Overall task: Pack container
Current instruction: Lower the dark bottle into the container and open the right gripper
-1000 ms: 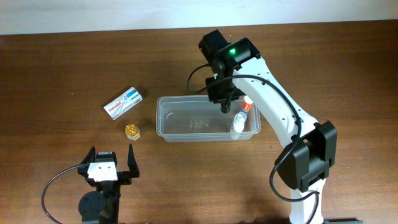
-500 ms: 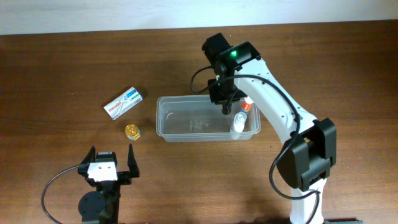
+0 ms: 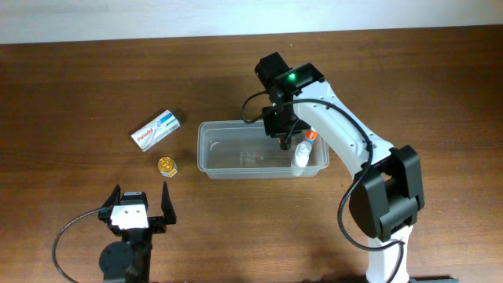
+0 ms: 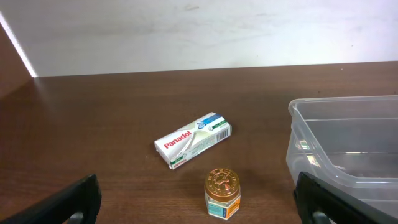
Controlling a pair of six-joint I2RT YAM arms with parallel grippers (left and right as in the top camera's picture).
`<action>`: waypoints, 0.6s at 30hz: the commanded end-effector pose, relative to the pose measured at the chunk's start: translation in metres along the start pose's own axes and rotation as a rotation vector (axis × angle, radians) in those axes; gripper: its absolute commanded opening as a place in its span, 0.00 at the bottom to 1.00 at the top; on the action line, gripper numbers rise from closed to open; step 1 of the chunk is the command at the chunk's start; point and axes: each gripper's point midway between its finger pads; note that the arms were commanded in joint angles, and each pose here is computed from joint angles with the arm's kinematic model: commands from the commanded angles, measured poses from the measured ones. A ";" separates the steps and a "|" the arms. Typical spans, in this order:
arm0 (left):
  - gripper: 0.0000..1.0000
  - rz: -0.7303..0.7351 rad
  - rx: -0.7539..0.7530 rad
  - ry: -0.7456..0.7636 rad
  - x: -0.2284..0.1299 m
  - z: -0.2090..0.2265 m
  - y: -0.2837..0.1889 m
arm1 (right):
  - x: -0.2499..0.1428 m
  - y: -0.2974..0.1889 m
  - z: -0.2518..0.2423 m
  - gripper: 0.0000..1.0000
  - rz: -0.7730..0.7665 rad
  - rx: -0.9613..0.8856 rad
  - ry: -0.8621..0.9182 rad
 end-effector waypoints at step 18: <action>0.99 -0.003 0.012 0.016 -0.001 0.002 0.000 | -0.005 0.005 -0.003 0.16 0.013 -0.006 0.014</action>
Point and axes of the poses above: each gripper's point midway between its finger pads, its own y axis out along the fingers, its own z axis along the line the jaws close on, x = y × z, and after that the axes turned 5 degrees about -y, right-handed
